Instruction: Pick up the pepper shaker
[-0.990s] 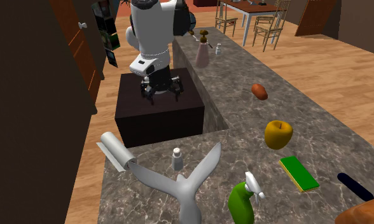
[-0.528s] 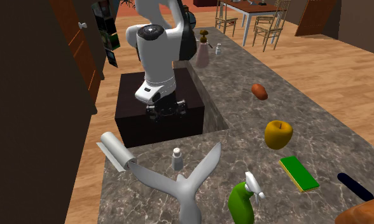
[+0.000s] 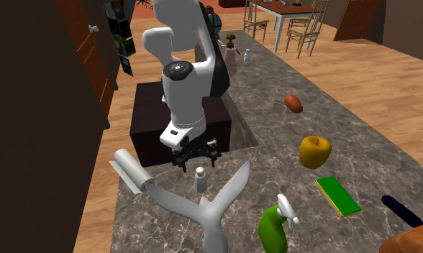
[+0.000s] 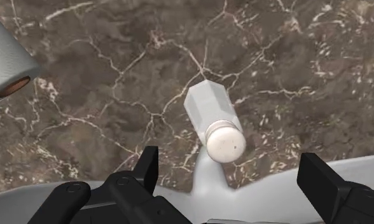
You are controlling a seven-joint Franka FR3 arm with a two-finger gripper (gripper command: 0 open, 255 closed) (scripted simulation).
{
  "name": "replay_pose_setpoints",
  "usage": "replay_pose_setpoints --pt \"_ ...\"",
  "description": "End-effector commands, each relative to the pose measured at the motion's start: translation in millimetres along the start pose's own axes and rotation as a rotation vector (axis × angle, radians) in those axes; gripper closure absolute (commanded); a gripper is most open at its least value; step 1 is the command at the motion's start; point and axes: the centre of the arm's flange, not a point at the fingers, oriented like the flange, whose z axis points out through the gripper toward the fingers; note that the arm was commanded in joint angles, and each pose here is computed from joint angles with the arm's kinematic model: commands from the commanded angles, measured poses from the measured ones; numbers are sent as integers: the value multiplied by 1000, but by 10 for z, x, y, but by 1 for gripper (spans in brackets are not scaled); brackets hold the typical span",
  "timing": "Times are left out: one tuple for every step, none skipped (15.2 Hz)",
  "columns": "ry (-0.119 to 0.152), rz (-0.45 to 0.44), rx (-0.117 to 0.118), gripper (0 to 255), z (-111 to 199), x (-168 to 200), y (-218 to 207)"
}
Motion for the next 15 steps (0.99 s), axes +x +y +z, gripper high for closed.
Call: replay_pose_setpoints --pt "2 -1 1 0 118 20 -1" --pt "2 -1 1 0 171 18 3" --pt "2 -1 1 0 223 15 8" --pt "2 -1 1 0 276 12 13" --pt "2 -1 1 0 328 9 18" --pt "2 -1 0 0 358 7 21" --pt "2 -1 0 0 358 7 21" --pt "2 -1 0 255 363 11 26" --pt "2 -1 0 255 361 8 28" --pt "2 -1 0 255 361 9 27" --pt "2 -1 1 255 361 8 28" --pt "2 -1 1 255 361 8 27" --pt "2 0 1 255 360 8 27" --pt "2 0 1 255 361 7 28" --pt "2 0 1 255 360 8 28"
